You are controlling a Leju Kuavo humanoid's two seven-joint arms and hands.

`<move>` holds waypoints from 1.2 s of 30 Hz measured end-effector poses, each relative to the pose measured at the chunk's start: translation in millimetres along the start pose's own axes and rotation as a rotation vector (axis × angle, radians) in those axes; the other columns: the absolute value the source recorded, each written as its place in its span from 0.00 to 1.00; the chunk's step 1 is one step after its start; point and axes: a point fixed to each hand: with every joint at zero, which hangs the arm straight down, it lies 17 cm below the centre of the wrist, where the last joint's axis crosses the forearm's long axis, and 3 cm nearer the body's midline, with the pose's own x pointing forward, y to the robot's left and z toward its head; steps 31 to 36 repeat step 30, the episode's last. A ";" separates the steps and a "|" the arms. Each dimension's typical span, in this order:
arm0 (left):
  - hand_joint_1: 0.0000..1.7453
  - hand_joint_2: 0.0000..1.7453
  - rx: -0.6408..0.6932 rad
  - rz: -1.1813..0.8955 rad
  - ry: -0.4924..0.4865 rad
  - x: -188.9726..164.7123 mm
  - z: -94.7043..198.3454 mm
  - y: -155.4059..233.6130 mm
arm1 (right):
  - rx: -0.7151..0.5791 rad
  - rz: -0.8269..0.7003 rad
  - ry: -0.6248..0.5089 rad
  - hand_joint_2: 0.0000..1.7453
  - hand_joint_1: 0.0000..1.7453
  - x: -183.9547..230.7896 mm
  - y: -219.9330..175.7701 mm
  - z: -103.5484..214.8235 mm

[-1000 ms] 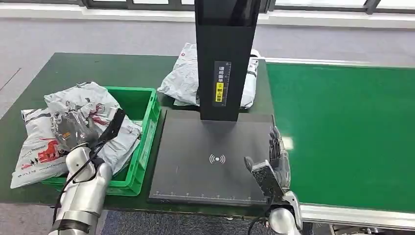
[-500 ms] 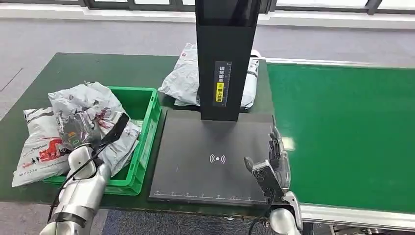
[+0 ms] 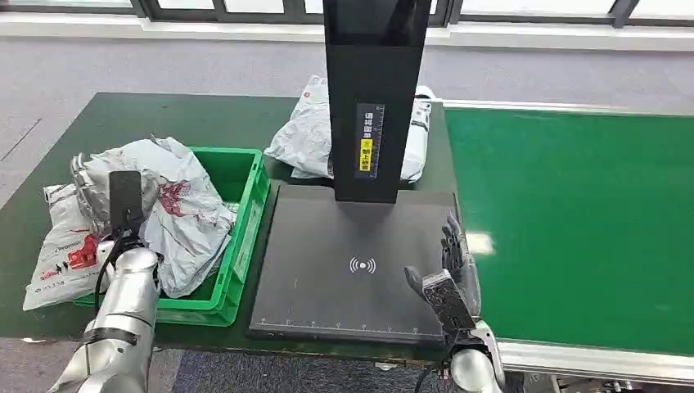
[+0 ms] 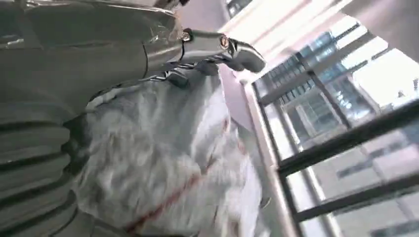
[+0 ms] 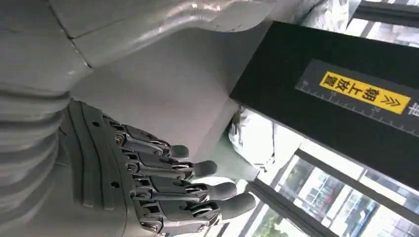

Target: Moved the parcel from conveyor to table for the left to box.

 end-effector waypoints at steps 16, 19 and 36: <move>0.00 1.00 0.001 0.294 -0.139 64.4 31.2 3.7 | -0.005 -0.057 0.005 0.00 0.00 -6.7 6.4 -13.0; 0.00 1.00 -0.167 0.277 -0.221 94.3 58.3 -37.7 | -0.018 -0.053 -0.023 0.00 0.00 3.0 7.9 -18.6; 0.00 1.00 -0.520 0.371 -0.432 211.9 198.5 -136.3 | -0.097 -0.027 -0.185 1.00 0.00 76.9 30.3 -49.5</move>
